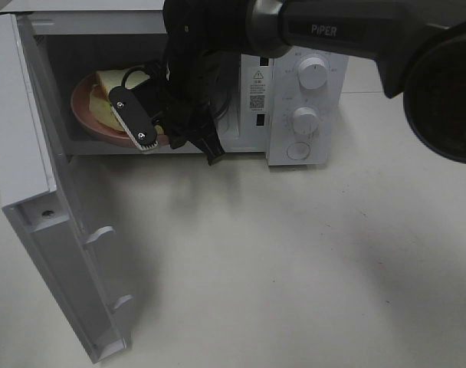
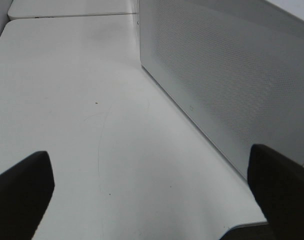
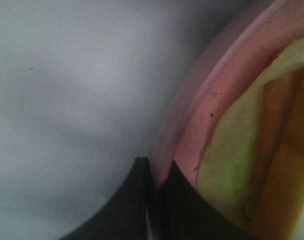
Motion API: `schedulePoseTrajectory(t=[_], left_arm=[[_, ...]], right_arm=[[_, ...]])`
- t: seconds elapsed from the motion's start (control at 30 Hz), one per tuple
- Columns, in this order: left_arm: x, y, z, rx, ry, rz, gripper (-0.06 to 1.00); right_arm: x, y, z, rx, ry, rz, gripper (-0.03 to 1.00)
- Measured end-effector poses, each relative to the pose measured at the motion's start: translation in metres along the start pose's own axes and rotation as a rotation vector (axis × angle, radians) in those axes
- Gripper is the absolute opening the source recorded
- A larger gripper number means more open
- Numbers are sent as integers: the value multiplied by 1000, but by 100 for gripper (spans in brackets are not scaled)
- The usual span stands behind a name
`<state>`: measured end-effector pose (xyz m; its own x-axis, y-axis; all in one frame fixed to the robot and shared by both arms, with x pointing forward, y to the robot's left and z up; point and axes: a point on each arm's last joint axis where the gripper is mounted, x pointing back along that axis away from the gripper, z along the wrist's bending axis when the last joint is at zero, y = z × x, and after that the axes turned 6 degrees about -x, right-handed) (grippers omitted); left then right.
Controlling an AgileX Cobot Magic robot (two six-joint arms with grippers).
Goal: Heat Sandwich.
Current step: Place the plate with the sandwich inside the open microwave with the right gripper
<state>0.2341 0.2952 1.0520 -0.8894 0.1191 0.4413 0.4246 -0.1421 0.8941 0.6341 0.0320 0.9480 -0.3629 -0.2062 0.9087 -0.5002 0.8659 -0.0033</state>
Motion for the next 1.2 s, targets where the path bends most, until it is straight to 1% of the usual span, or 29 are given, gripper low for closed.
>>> schedulePoseTrajectory(t=[0.07,0.27,0.57,0.63,1.03,1.2], left_arm=[[0,0,0,0,0,0,98],[0,0,0,0,0,0,98],[0,0,0,0,0,0,98],[0,0,0,0,0,0,98],[0,0,0,0,0,0,98],[0,0,0,0,0,0,98]], right_arm=[[-3,0,-6,-16,-11,11,4],[-11,1,-11,-36,-12,19,4],[-21,0,-20,-75,-42,15,4],[-23,-4,-22,-101,-50,16,4],[-26,-10,-22,-114,-52,22,5],[-29,-13,-22,-119,-49,23,8]])
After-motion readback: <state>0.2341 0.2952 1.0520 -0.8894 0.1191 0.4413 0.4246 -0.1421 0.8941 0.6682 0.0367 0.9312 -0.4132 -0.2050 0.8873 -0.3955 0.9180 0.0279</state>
